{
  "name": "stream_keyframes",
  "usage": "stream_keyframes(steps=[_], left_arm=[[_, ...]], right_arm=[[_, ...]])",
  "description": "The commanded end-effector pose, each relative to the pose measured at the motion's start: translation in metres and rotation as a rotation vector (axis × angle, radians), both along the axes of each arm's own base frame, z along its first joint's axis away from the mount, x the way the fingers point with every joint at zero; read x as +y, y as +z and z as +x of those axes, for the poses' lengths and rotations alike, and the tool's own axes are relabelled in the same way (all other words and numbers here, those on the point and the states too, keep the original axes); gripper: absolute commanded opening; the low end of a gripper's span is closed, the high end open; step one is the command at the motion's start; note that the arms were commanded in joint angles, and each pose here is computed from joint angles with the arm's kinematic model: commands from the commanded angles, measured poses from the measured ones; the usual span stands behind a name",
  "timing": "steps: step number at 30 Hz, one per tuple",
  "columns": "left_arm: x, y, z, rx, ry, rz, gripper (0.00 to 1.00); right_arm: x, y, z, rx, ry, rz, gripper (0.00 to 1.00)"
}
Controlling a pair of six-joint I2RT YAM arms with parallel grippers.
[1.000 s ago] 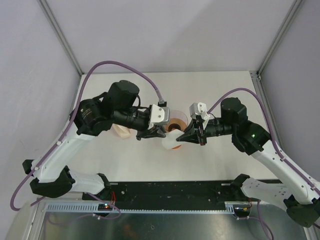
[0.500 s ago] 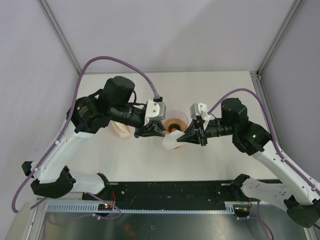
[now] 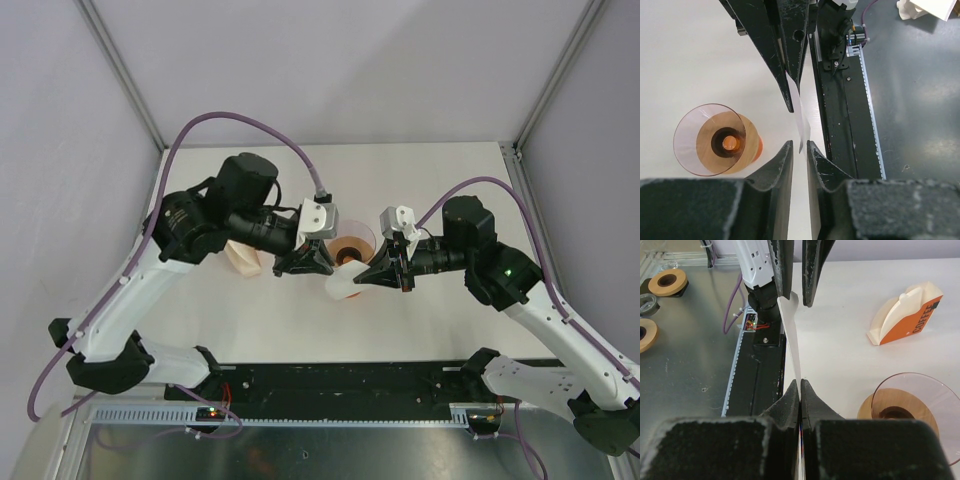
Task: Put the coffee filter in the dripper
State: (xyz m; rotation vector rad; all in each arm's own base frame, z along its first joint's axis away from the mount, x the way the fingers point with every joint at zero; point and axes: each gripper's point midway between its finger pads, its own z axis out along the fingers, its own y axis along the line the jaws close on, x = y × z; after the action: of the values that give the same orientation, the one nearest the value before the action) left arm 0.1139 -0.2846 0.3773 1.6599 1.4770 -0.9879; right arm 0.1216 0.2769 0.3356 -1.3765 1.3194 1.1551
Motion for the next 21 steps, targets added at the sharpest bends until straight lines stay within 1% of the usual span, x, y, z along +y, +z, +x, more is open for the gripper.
stream_keyframes(steps=[1, 6, 12, 21], left_arm=[[-0.0033, 0.0042, -0.0001, 0.021, 0.0, -0.013, 0.2], [-0.0044, 0.0028, 0.0, 0.027, -0.001, -0.01, 0.17], [-0.0051, 0.0026, -0.0013, 0.037, -0.006, -0.01, 0.16], [-0.006, 0.0042, -0.0035, 0.059, -0.002, -0.013, 0.2]], right_arm=[[-0.0026, 0.023, -0.0041, -0.062, 0.008, 0.046, 0.0], [-0.0024, 0.0223, -0.0042, -0.06, 0.01, 0.044, 0.0], [-0.0023, 0.0218, -0.0033, -0.061, 0.008, 0.042, 0.0], [-0.0029, 0.0222, -0.0014, -0.062, -0.007, 0.042, 0.0]])
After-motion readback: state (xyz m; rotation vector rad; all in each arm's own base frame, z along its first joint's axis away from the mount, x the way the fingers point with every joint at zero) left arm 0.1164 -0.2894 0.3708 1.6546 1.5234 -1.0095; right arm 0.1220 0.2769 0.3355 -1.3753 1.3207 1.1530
